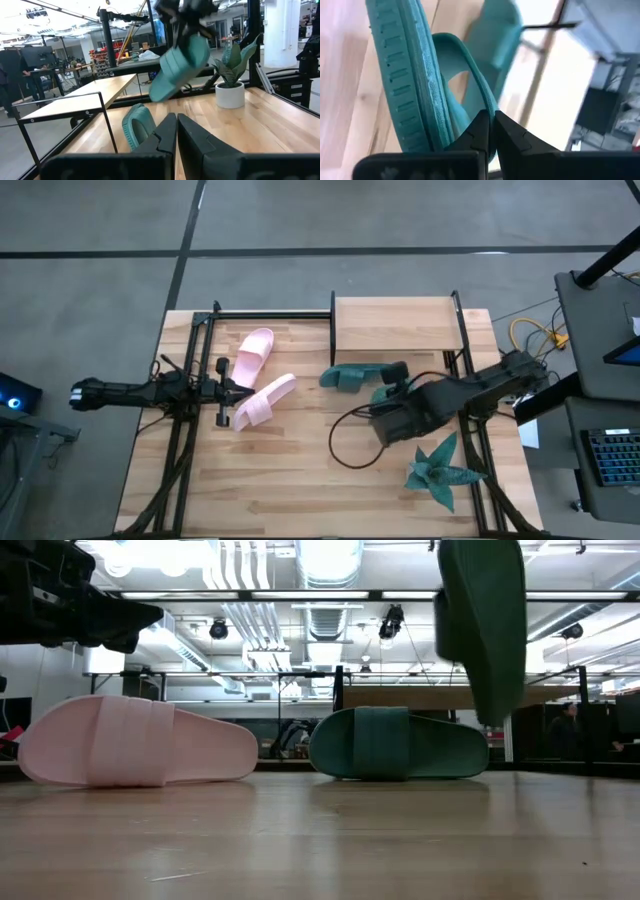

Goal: Pick and place slides into the shelf
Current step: Put the right green slide on the shelf

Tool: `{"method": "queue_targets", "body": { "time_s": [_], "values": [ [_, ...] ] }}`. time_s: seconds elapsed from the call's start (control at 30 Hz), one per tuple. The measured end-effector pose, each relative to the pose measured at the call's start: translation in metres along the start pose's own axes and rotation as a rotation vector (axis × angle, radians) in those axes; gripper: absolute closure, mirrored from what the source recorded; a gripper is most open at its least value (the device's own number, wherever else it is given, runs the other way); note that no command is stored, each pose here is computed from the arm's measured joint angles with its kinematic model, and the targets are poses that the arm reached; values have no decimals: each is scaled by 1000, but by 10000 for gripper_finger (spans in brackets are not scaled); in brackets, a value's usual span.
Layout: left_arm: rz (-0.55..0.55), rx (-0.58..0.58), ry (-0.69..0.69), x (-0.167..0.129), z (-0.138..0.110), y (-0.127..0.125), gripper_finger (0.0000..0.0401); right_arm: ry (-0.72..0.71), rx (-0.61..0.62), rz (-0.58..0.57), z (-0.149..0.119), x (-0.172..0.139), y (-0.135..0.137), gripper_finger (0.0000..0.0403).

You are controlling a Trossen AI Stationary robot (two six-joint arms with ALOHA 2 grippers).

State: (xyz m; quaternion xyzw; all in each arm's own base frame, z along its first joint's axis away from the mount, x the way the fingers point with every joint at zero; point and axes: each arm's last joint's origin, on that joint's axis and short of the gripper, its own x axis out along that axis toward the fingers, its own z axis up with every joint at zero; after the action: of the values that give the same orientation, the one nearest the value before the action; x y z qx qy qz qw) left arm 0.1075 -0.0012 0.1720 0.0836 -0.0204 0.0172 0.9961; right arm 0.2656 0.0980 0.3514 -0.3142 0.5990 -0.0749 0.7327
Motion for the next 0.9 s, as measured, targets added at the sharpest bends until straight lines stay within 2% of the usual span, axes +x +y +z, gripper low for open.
{"method": "queue_targets", "body": {
  "time_s": [0.2,0.4,0.57,0.73,0.9],
  "values": [
    [0,0,0,0,0,0,401,-157,53,-130,-13,-40,-14,392],
    [0,0,-1,0,0,0,401,-249,118,-294,-30,-62,-19,392],
    [-2,1,9,1,-1,0,401,-274,174,-391,-43,-63,-17,392],
    [-4,1,18,1,-2,0,401,-276,184,-527,-62,-50,-7,392],
    [-4,2,21,1,-2,0,401,-282,227,-554,-93,-34,-1,392]
  ]
}}
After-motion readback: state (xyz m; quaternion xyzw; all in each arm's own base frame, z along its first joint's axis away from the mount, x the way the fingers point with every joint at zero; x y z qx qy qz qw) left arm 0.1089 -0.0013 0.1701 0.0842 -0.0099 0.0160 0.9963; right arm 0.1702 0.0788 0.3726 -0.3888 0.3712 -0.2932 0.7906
